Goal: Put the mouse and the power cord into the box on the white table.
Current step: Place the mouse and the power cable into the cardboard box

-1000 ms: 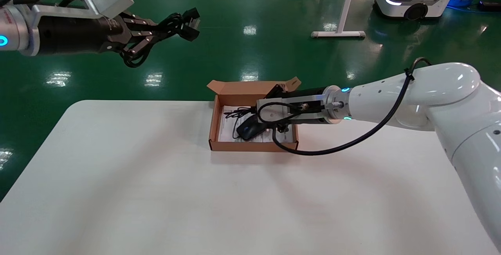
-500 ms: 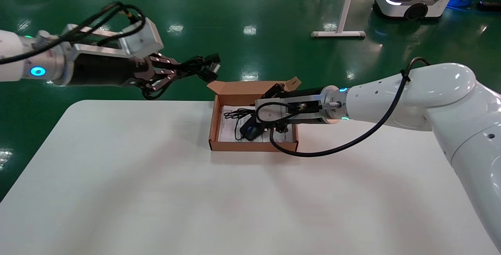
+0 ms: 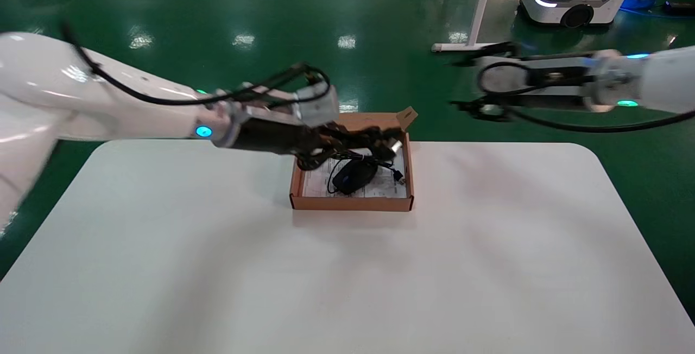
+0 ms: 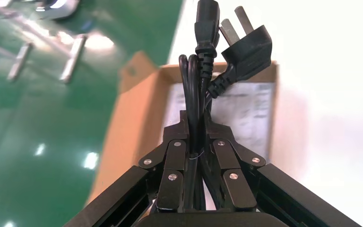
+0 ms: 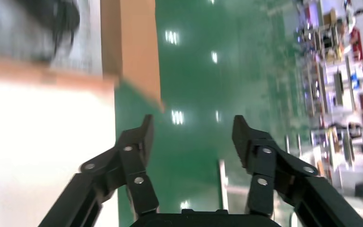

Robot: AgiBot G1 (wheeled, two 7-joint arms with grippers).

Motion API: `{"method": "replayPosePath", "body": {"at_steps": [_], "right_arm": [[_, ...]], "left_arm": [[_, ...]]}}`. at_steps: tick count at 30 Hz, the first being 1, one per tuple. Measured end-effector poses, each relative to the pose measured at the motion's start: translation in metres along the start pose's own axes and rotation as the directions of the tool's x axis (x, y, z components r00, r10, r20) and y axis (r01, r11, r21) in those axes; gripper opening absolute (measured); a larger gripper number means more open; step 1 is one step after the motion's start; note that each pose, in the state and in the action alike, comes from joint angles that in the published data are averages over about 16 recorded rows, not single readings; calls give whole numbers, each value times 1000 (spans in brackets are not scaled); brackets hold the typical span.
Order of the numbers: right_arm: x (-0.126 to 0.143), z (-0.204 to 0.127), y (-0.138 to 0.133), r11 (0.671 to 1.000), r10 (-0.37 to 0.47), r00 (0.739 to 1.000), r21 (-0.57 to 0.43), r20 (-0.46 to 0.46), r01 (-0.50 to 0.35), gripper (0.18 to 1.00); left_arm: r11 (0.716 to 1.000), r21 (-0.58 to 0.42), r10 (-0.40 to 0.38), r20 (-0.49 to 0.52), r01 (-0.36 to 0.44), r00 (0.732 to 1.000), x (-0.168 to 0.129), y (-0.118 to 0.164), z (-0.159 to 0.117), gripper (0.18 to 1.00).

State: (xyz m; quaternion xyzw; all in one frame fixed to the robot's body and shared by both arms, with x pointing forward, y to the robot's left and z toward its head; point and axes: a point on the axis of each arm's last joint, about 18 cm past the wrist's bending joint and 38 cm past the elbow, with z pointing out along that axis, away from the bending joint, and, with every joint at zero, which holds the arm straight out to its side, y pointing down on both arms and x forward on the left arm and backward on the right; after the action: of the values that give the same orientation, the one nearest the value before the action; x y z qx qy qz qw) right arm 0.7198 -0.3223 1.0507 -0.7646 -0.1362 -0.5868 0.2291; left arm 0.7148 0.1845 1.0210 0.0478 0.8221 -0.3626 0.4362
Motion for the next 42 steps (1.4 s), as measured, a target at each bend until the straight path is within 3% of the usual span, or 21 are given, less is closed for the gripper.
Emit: {"method": "replayPosePath", "body": {"at_steps": [9,19,30,42], "right_arm": [[-3,-66,54,996,22,1000,-84,-10,-23,719],[-17,-98,75,993,68,998,-97,-6,-68,905],[-21,-105,76,993,98,995,-69,-15,-99,988],[-31,-98,53,977,205,978,63,-25,-203,1001]], "left_arm": [[999,-27,40,2,-40,999,15,10,41,230],[995,-66,81,71,-76,994,11,20,53,232],[998,-39,51,82,-48,995,15,24,52,272],[986,127,-115,49,108,992,32,33,24,436]]}}
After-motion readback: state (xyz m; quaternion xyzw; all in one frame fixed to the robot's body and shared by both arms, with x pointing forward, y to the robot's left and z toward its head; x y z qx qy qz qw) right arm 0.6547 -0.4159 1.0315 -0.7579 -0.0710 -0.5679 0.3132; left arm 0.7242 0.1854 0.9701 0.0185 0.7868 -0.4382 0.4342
